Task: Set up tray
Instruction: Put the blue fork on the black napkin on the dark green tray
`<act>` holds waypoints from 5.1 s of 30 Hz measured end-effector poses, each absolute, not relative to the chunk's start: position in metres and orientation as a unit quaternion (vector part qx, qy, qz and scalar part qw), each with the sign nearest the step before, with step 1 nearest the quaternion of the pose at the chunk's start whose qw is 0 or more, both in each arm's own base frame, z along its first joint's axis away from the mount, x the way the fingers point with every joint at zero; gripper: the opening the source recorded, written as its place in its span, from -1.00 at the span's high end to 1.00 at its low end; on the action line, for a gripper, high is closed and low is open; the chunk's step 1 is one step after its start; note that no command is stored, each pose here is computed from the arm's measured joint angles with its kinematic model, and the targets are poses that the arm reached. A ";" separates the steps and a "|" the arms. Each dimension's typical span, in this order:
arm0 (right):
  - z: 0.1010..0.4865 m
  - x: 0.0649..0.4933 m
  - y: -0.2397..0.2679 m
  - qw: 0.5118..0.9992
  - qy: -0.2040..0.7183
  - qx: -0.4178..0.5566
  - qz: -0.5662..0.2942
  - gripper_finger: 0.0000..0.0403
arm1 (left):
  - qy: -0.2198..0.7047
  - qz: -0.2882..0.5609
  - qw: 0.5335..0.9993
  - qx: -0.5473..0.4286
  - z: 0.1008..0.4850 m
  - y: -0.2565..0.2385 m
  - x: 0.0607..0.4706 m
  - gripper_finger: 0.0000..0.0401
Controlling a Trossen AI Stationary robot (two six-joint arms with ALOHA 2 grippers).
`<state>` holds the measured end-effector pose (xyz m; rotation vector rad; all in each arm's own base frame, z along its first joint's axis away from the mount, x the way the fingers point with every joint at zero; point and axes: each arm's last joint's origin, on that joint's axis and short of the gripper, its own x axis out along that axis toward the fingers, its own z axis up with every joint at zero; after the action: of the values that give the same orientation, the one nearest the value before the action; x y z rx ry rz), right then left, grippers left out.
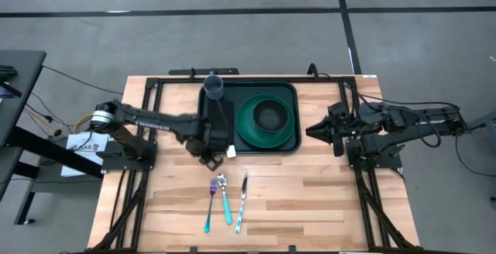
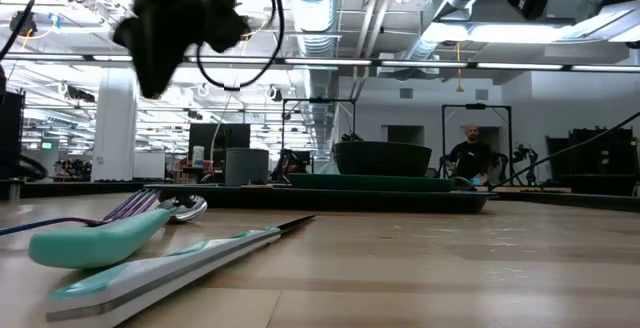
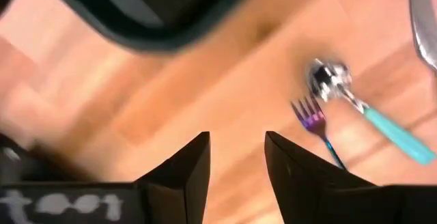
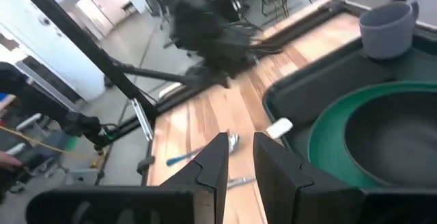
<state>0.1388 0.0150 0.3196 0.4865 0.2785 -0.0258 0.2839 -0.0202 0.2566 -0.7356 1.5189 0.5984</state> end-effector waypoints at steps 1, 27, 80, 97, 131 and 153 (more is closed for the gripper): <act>0.319 0.138 0.015 0.959 0.143 0.242 -0.015 0.68 | 0.661 0.266 0.622 -0.324 0.257 -0.029 0.283 0.37; 0.260 0.196 0.059 0.918 0.359 0.138 0.092 0.68 | 0.586 0.324 0.609 -0.426 0.235 -0.121 0.270 0.37; 0.248 0.241 0.076 0.916 0.370 0.094 0.125 0.68 | 0.577 0.342 0.544 -0.505 0.130 -0.182 0.287 0.67; 0.248 0.242 0.073 0.917 0.369 0.096 0.117 0.68 | 0.570 0.364 0.544 -0.496 0.129 -0.180 0.284 0.99; 0.246 0.241 0.068 0.913 0.383 0.094 0.107 0.68 | 0.345 0.483 0.642 -0.484 0.266 -0.002 0.249 1.00; 0.242 0.239 0.065 0.903 0.407 0.103 0.093 0.68 | 0.494 0.443 0.572 -0.483 0.192 0.115 0.274 1.00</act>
<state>0.2386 0.0649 0.2420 0.2123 0.8419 0.1921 0.2738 0.1153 0.1923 -1.1318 1.1593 1.0384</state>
